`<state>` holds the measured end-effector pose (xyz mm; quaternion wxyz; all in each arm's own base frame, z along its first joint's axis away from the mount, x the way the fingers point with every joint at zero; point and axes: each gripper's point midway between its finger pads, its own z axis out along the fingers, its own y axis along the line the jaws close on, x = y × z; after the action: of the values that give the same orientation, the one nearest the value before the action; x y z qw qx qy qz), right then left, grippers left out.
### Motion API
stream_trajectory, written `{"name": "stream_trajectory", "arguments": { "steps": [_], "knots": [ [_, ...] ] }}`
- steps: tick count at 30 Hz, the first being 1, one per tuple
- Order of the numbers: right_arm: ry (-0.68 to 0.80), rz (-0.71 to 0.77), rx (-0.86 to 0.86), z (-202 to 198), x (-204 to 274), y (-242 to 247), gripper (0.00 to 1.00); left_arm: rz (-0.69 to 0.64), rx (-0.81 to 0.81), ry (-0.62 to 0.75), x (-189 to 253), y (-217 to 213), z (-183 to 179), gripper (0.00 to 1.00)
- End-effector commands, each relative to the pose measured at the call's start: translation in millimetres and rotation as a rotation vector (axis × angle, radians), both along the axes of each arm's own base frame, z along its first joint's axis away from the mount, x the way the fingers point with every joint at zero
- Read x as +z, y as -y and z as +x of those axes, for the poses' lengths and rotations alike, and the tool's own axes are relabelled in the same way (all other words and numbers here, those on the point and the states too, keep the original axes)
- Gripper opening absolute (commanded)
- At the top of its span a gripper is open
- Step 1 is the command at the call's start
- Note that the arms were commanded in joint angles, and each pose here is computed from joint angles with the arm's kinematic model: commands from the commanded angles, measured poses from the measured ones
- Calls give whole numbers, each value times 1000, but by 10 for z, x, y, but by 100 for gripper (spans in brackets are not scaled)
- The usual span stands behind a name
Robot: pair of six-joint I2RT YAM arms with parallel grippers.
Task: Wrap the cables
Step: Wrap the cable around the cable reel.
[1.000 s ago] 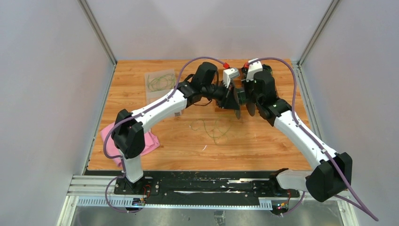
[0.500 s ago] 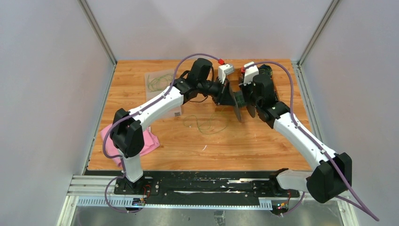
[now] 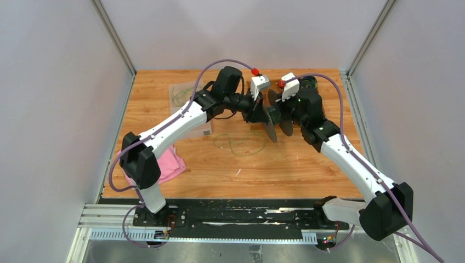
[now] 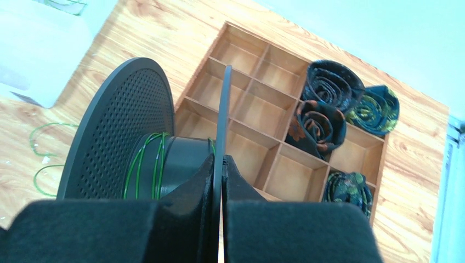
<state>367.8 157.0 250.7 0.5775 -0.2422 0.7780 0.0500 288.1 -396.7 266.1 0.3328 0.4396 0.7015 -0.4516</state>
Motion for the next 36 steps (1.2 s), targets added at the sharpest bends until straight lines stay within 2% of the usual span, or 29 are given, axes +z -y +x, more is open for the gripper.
{"name": "stream_trajectory", "arguments": {
  "steps": [1,9,17,23,29,36],
  "knots": [
    [-10,-31,69,-152,30,13,0,3,142,260,311,-354,390,2],
    [-69,100,158,-214,157,-102,1,23,229,390,159,-547,468,11],
    [-110,175,233,-264,225,-223,1,12,252,381,-13,-553,484,14],
    [-115,149,124,-143,215,-69,0,2,232,313,-42,-545,368,22],
    [-122,156,35,-82,317,48,1,32,205,458,-37,-720,285,36],
    [-83,178,16,-137,649,109,1,92,89,498,-544,-789,144,49]
  ]
}}
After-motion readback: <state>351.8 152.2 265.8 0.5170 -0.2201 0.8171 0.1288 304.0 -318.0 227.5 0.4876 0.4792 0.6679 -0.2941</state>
